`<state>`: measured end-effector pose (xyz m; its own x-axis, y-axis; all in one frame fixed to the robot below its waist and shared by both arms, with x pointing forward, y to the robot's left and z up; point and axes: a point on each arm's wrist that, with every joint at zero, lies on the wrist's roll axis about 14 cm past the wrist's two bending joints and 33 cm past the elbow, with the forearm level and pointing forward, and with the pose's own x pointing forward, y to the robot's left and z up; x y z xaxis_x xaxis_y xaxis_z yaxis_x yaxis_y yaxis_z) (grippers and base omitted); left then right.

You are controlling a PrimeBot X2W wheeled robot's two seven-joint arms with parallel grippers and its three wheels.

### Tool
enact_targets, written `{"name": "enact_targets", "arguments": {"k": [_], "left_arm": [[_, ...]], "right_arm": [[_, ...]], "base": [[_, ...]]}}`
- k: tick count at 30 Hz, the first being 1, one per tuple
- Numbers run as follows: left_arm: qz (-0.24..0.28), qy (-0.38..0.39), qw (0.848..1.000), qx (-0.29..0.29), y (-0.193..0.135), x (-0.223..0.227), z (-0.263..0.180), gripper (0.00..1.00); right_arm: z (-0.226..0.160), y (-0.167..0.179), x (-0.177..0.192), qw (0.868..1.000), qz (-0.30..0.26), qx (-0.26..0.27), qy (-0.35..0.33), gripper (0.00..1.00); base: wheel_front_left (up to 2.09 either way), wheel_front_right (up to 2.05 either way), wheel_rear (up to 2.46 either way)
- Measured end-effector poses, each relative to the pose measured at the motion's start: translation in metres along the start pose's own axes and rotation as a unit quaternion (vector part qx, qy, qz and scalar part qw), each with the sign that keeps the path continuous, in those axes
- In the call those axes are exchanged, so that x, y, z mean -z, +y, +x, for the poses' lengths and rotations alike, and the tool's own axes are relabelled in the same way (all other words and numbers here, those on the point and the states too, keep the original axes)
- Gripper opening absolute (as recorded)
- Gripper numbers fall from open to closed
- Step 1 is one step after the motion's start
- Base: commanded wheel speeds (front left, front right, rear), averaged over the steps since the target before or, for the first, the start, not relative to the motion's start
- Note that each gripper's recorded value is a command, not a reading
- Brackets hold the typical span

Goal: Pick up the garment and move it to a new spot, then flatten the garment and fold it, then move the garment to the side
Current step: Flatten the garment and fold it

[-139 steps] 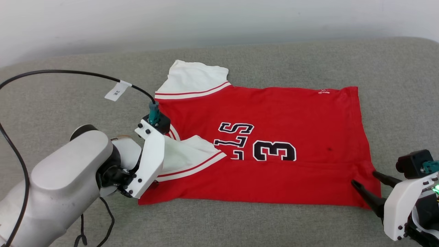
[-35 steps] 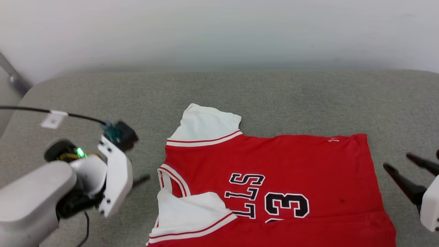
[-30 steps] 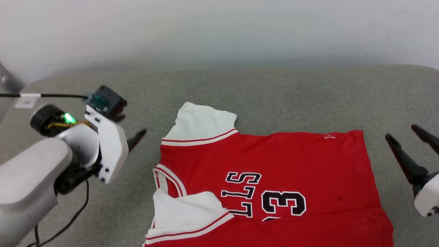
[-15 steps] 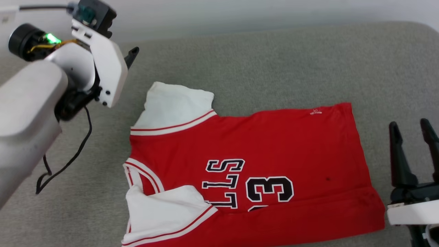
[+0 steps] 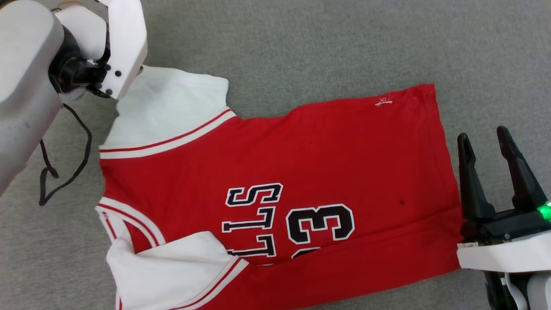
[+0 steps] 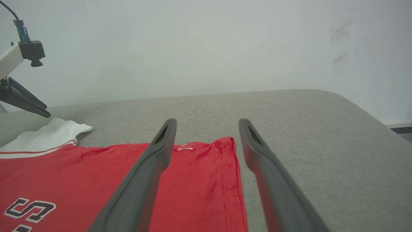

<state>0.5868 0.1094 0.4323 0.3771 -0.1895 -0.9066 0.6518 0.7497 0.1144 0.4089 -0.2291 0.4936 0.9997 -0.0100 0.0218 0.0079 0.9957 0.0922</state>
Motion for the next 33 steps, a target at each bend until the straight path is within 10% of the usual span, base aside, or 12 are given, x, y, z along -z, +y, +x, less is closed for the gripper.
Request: {"name": "enact_targets", "arguments": {"k": [11,13,33], "left_arm": [[0.008,0.098,0.994,0.044,-0.011,0.030,0.055,1.00],[0.010,0.098,0.994,0.045,-0.011,0.031,0.056,0.00],[0.045,-0.061,0.997,0.035,-0.035,0.015,-0.038,0.00]], "right_arm": [[0.005,-0.007,0.039,0.999,-0.008,0.007,0.046,1.00],[0.007,-0.005,0.043,0.999,-0.007,0.004,0.049,1.00],[0.057,-0.027,-0.058,0.987,-0.149,-0.052,0.030,1.00]], "base": [[0.00,0.00,0.00],[0.00,0.00,0.00],[0.00,0.00,0.00]]}}
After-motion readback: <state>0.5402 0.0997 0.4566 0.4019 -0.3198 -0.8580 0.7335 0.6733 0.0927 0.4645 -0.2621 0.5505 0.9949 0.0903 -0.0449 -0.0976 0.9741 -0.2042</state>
